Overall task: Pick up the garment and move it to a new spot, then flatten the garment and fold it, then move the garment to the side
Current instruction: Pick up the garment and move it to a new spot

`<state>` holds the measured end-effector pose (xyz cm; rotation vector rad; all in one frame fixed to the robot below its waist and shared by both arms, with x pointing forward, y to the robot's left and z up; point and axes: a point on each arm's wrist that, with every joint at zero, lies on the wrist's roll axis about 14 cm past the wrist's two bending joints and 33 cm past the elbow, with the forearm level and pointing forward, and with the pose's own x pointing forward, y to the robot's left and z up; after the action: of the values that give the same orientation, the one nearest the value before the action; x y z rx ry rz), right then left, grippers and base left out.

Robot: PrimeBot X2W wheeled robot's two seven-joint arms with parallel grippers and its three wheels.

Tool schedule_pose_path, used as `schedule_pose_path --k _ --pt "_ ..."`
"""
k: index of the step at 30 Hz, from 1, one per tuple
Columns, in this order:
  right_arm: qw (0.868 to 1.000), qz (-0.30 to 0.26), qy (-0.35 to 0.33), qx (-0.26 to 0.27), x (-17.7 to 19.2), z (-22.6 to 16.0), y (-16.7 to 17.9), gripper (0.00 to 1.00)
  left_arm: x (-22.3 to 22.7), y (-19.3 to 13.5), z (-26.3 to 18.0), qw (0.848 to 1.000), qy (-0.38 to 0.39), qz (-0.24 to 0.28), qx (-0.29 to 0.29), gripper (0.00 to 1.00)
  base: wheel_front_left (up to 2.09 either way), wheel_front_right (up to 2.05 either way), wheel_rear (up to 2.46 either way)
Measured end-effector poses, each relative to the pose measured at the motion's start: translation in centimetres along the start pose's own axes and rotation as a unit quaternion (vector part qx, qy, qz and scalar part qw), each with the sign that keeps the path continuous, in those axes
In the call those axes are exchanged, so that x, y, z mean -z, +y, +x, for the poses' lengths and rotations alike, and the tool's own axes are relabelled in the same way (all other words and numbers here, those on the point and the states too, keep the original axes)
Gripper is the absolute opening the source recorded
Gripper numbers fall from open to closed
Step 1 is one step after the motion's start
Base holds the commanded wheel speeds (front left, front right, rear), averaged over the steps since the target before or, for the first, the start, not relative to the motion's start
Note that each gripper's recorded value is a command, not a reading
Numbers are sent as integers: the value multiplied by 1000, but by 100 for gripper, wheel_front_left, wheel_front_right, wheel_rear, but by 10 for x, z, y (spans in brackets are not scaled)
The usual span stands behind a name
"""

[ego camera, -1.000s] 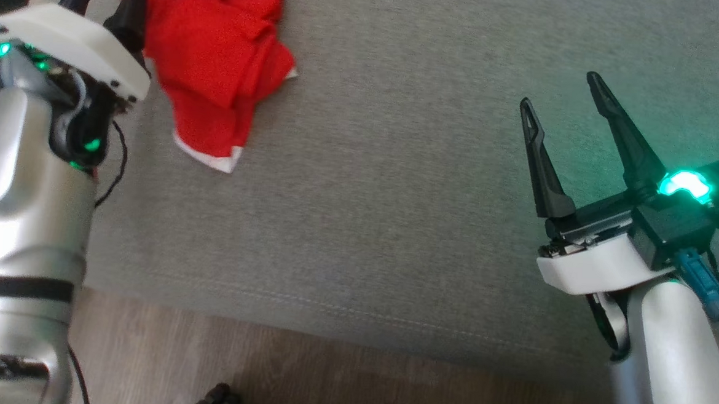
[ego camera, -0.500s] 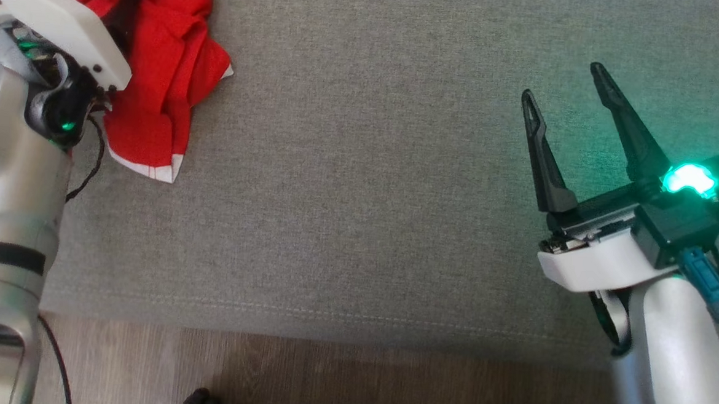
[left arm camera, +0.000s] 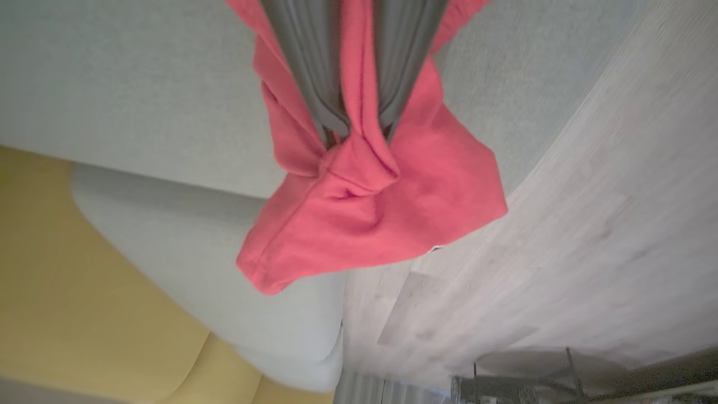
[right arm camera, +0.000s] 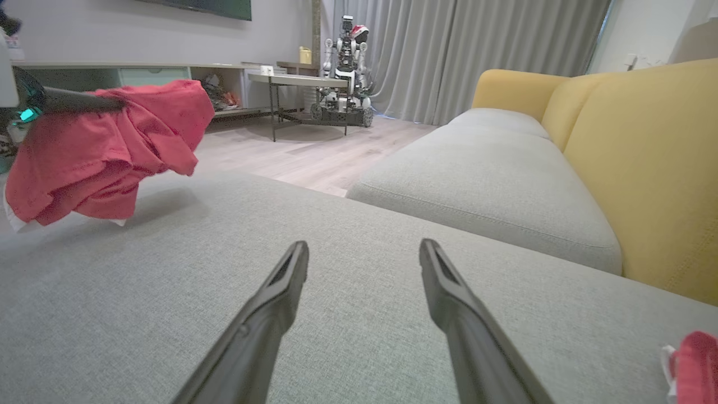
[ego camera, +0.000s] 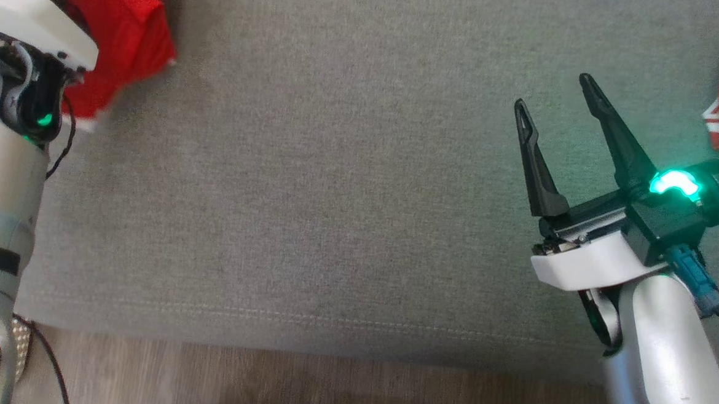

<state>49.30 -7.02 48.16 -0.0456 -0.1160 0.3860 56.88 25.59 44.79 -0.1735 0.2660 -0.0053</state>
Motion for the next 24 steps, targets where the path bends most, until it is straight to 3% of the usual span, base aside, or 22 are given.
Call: schedule_pose_path --k 8,13,21,24 --pt "999 8 -38 9 -38 -10 -3 100 -89 -30 -28 988 -148 0 47 0 0 0 0" --pt "998 12 -52 20 -53 -21 -7 100 -126 -72 -47 974 -204 0 100 0 0 0 0" --pt "997 11 -53 59 -61 -43 -32 100 -113 -181 -63 958 -198 9 206 0 0 0 0" --pt "996 5 -52 74 -62 -49 -42 100 -96 -218 -62 956 -175 -14 236 0 0 0 0"
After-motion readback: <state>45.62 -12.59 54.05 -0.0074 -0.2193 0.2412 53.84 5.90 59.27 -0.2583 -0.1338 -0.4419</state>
